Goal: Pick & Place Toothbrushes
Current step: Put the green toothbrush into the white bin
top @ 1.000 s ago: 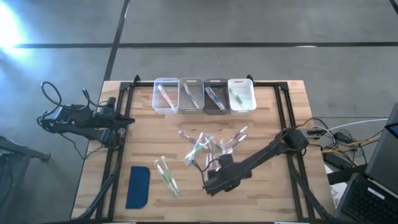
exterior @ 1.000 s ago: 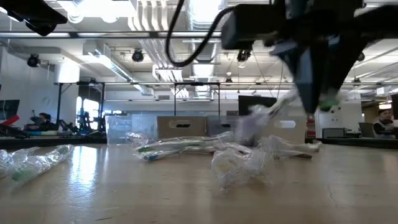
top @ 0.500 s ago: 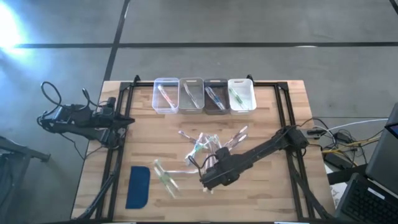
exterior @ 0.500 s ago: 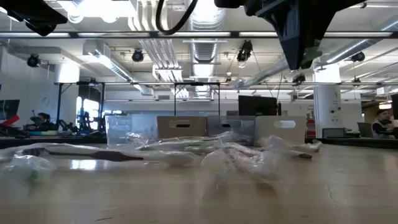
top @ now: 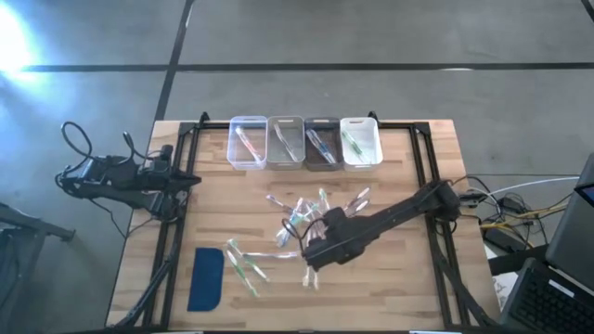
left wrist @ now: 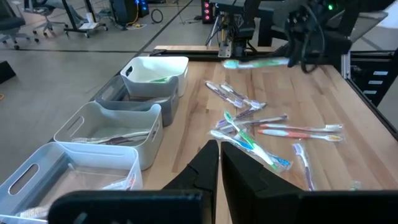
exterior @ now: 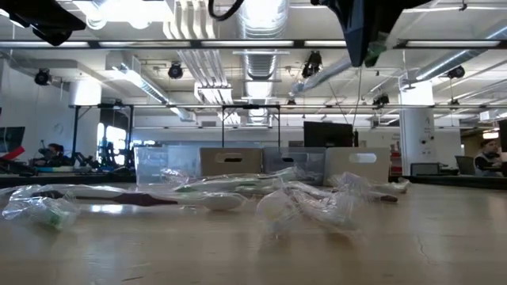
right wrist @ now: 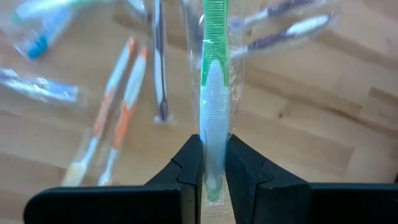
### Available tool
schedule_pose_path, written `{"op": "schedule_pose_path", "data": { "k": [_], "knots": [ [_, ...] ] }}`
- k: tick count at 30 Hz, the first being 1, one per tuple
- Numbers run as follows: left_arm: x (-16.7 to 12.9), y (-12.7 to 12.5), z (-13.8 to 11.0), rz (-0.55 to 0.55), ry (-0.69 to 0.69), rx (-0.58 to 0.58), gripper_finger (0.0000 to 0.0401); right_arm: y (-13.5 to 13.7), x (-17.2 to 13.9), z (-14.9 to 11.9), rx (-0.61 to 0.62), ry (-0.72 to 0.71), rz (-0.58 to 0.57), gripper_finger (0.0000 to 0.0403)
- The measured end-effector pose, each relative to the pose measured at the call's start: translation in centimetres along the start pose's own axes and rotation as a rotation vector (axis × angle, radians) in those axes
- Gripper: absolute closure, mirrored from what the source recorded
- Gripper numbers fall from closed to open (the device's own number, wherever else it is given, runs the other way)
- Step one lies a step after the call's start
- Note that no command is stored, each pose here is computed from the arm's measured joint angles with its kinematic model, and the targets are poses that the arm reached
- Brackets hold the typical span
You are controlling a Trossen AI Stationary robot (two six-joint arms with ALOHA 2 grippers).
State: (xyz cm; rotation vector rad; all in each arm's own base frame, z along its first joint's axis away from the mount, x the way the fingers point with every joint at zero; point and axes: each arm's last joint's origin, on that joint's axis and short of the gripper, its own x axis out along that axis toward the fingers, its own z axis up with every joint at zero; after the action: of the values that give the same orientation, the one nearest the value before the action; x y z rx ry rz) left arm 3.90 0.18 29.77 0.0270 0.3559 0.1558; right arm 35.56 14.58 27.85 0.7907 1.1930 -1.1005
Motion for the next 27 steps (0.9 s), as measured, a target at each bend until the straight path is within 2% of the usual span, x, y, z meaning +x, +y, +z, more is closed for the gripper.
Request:
{"op": "schedule_pose_path", "data": {
  "k": [11, 19, 27],
  "knots": [
    [0.0, 0.0, 0.0, 0.000, 0.000, 0.000, 0.0375, -5.6, -2.7, 3.7, 0.057, -0.064, 0.052, 0.0366],
    [0.0, 0.0, 0.0, 0.000, 0.000, 0.000, 0.0375, -9.6, -3.4, 6.4, 0.048, -0.071, 0.059, 0.0366],
    [0.0, 0.0, 0.0, 0.000, 0.000, 0.000, 0.0375, -12.3, -4.0, 9.1, 0.008, -0.080, 0.080, 0.0366]
  ]
}}
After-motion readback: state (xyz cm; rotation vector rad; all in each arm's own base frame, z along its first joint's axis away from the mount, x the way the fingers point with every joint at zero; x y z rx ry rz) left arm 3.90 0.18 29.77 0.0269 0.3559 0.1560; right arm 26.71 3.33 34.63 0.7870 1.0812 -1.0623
